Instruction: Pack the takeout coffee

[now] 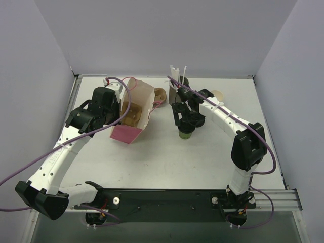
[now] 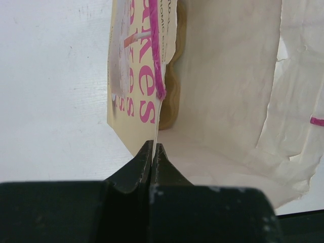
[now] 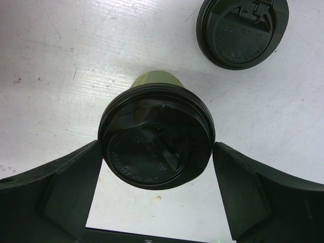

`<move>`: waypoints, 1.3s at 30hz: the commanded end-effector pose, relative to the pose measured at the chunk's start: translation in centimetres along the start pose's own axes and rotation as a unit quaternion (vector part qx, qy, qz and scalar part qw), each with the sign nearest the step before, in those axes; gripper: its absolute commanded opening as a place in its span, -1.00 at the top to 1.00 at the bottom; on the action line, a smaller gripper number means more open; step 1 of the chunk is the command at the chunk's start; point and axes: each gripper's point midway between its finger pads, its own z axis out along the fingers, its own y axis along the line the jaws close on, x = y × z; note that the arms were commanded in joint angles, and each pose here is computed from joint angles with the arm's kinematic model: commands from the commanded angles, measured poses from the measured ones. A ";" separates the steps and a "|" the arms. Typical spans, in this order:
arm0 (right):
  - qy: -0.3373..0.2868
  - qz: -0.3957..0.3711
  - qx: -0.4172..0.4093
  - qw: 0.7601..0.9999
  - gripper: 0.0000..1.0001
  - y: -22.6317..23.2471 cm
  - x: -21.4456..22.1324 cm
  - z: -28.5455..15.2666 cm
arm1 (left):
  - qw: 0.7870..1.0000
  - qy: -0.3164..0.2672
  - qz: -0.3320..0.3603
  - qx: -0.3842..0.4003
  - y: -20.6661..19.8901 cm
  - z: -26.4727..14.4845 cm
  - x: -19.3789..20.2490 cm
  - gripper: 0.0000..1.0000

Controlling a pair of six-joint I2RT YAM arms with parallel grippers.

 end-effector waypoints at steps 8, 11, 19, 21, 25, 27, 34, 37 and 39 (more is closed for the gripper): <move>0.007 -0.004 0.001 1.000 -0.52 0.3 1.2 -1.3 | 0.999 -0.051 -0.017 0.005 0.0 -1.1 -2.7 1.00; 0.010 -0.003 0.004 1.000 -0.52 0.3 1.5 -1.2 | 0.999 -0.051 -0.016 0.005 0.0 -1.1 -2.7 1.00; -0.004 0.079 -0.041 0.996 -0.30 -1.2 0.2 -3.3 | 0.998 -0.064 0.000 -0.011 0.6 -1.3 -3.4 1.00; -0.012 0.099 -0.060 0.993 -0.23 -1.4 -0.4 -4.2 | 0.997 -0.073 0.015 -0.001 0.4 -1.5 -4.0 1.00; -0.041 0.139 -0.089 0.985 -0.19 -2.2 -1.9 -6.7 | 0.996 -0.086 0.024 0.016 -0.2 -2.0 -4.7 1.00; -0.057 0.170 -0.095 0.979 -0.18 -3.3 -2.6 -7.8 | 0.995 -0.089 0.031 0.025 -0.4 -2.2 -4.8 1.00; -0.169 0.216 -0.137 0.952 -0.17 -5.2 -7.4 -15.5 | 0.990 -0.111 0.057 0.060 -1.9 -2.9 -6.1 1.00; -0.210 0.222 -0.155 0.939 -0.16 -5.1 -8.9 -18.7 | 0.990 -0.094 0.082 0.063 -2.8 -2.6 -5.6 1.00; -0.236 0.225 -0.160 0.932 -0.16 -5.2 -9.8 -20.1 | 0.988 -0.080 0.118 0.059 -4.2 -2.4 -5.2 1.00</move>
